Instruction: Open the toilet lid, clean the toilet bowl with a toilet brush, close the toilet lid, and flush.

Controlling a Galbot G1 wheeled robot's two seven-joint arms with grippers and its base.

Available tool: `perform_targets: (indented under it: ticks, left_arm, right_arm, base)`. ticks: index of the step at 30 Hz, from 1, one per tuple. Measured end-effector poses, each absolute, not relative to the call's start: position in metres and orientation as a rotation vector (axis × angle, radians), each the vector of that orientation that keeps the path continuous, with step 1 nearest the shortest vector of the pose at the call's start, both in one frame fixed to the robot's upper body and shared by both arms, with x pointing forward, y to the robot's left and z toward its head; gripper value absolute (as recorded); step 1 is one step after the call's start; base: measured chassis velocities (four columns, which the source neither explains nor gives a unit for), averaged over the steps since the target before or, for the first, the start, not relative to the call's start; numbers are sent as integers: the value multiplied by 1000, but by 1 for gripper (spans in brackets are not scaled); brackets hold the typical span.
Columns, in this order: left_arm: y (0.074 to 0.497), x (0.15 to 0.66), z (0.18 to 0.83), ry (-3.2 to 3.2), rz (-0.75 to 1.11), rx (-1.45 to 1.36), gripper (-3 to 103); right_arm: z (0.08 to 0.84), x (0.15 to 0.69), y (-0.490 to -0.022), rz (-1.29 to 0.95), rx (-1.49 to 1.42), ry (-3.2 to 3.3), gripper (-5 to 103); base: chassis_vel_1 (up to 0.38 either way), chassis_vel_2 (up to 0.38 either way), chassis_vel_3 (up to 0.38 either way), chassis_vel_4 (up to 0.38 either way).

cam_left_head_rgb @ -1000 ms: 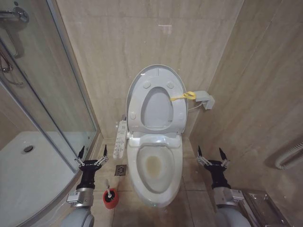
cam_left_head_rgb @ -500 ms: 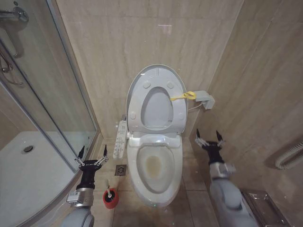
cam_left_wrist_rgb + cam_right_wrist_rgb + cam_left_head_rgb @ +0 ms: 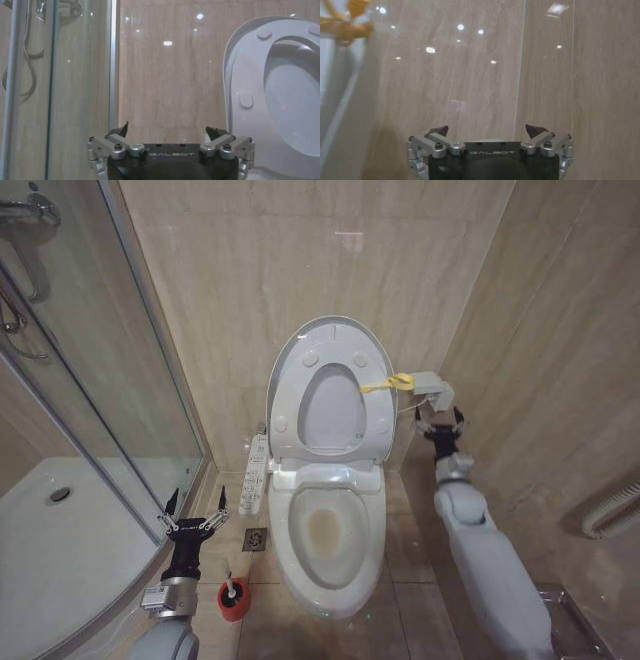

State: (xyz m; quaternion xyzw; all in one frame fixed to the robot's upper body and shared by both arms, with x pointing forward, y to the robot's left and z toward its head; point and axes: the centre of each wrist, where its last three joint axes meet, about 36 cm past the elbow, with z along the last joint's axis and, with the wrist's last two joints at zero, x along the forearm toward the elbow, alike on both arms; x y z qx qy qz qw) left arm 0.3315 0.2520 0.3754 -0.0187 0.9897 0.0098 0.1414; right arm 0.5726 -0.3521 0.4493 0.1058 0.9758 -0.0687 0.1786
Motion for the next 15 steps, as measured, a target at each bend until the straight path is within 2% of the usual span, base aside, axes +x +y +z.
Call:
perform_targets:
  ticks: [15]
  left_arm:
    - [252,332,375,2857,28,-54,100]
  right_arm:
    - [460,627,-349,-276,339,2731,100]
  base:
    - [0,0,0,0]
